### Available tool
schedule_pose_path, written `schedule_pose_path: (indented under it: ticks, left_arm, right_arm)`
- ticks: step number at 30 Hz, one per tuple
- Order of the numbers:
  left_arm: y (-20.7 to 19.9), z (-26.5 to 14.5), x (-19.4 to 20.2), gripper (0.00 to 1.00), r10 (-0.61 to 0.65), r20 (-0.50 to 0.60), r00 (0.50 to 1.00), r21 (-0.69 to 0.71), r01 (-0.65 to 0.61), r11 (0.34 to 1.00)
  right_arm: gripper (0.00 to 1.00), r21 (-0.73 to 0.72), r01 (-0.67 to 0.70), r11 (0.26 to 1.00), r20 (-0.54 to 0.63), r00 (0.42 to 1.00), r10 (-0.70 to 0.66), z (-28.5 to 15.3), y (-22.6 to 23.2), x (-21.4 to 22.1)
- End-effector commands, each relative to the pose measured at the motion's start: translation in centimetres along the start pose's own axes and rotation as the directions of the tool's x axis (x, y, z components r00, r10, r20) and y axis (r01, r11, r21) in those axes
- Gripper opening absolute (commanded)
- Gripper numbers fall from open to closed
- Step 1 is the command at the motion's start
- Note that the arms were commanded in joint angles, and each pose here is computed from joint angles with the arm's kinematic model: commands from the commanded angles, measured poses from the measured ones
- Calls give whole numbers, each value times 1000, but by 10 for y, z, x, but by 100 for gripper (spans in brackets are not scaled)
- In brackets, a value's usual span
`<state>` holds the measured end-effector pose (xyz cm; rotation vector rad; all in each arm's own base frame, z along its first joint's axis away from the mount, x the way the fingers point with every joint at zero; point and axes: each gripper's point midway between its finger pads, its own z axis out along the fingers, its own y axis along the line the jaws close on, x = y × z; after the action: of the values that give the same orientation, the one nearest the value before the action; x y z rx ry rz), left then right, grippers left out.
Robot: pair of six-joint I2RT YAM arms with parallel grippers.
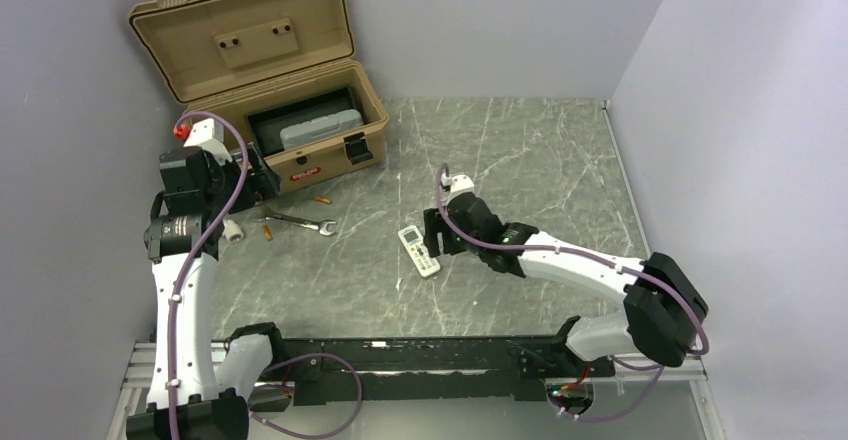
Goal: Load the batteries into the remote control
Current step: Move the remote control to the center of the board.
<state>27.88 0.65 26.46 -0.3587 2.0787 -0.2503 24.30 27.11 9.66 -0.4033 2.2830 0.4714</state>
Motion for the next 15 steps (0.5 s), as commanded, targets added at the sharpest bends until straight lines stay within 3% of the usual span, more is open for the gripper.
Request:
schedule_pose_path:
  ticks: [1,7,15]
  left_arm:
    - [-10,-9,-12,99,23,54,998,50,-26,998]
    - [-14,-5,-3,99,12,29,1000,85,-14,996]
    - [-19,-3,32,99,-31,-5,1000,152,31,988]
  right_arm:
    - [74,-114,-52,992,35,998,57,-7,7,-11]
    - [73,-208,-65,976,12,998,70,-4,17,4]
    - [74,-194,-112,974,63,990,127,-6,6,9]
